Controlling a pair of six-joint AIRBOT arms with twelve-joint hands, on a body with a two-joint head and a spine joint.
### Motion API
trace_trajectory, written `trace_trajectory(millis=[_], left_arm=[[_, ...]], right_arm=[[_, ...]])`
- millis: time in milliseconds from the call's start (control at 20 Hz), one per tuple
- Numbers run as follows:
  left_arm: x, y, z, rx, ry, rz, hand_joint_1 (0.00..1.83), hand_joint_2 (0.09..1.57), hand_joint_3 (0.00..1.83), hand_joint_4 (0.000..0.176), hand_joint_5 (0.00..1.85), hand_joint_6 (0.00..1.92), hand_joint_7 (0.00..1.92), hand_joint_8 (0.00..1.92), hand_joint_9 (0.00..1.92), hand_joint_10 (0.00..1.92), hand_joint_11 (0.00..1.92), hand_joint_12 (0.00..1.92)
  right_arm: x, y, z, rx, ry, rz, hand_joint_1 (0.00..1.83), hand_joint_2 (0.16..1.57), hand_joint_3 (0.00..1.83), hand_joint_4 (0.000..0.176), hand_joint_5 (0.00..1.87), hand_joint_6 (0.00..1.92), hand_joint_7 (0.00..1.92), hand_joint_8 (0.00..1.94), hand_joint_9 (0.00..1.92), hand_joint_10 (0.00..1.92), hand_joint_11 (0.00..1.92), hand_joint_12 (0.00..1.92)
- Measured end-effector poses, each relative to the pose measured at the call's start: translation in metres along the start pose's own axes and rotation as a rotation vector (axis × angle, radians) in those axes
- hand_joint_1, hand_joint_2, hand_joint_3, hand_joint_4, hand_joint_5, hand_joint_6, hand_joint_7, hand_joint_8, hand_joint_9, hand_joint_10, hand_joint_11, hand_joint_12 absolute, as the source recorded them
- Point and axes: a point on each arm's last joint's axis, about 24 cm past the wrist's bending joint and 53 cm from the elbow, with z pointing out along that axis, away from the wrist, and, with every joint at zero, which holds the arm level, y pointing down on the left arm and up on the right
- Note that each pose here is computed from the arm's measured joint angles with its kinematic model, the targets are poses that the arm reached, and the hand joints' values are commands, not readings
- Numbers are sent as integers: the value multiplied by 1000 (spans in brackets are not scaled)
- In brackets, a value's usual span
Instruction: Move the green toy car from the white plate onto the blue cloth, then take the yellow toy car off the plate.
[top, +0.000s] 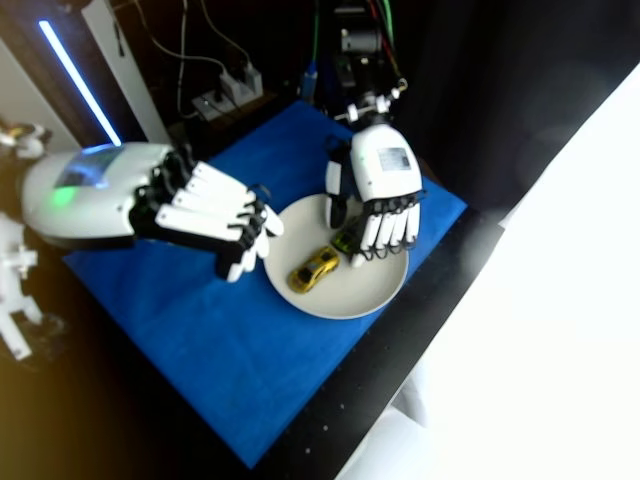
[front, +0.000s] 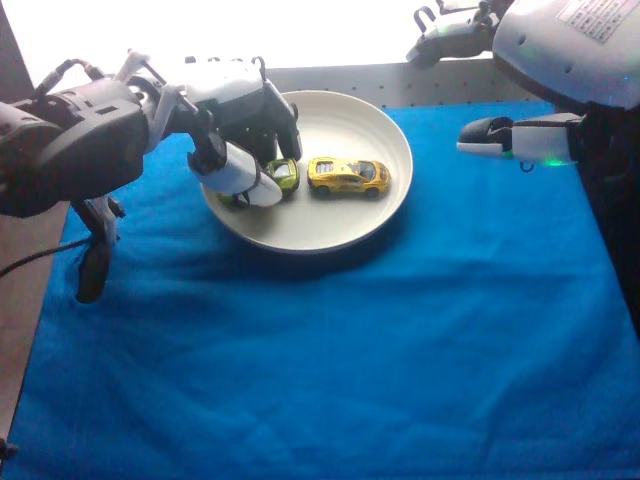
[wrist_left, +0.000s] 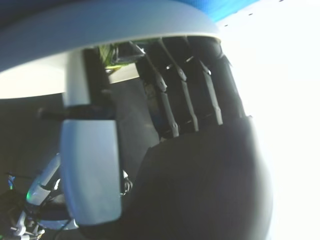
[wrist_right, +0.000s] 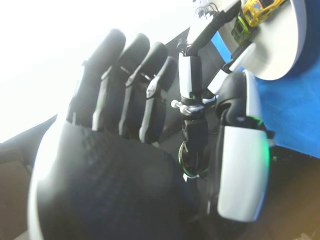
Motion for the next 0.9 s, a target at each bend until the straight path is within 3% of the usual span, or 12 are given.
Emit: trace_trajectory(millis=[200,500,600,650,700,750,800,900], left_arm=[[0,1,0,0,-3,-6,1359,1177,0,0,782,1245,865,1189,794,1398,574,1532],[-1,-2,-3,8,-10,-12,1361,1172,1,0,788,1233,882,1175,798,1382,506,1568],[-2,-5,-8,19,-14,-7,1354,1184,2,0,775,1271,876,1188,745,1420,318,1668],[-4,-7,-12,28,-23,-8,1233,1204,0,0,826,1369,797,1156,659,1075,371,1597],[-6,-8,-15,31,-27,-8,1233,1204,0,0,826,1369,797,1156,659,1075,371,1597],[-9,-9,-19,40,-40,-5,1189,1199,0,0,828,1249,818,1286,718,1298,546,1731],[-14,-11,-25,51,-54,0,1316,1200,2,0,776,1219,820,1300,731,1461,592,1752],[-23,-18,-39,79,-83,17,1353,1183,0,0,769,1148,866,1289,816,1432,677,1706]], right_arm=[[0,1,0,-2,0,2,1146,982,1,0,692,347,605,809,485,1178,330,1694],[0,2,0,-3,0,3,1173,960,0,0,720,413,598,955,510,1306,394,1728],[0,2,0,-3,0,3,1198,956,0,0,717,491,616,947,514,1310,384,1745],[0,2,0,-3,0,3,1183,969,5,0,684,528,600,929,490,1301,352,1743],[0,2,0,-3,-1,3,1183,969,5,0,684,528,600,929,490,1301,352,1743],[0,2,0,-3,0,3,1188,974,4,0,678,527,613,875,501,1271,369,1727],[0,2,0,-3,0,3,1190,980,4,0,674,524,614,832,499,1262,380,1726],[0,2,0,-3,0,3,1186,978,1,0,690,505,618,846,502,1296,406,1762]])
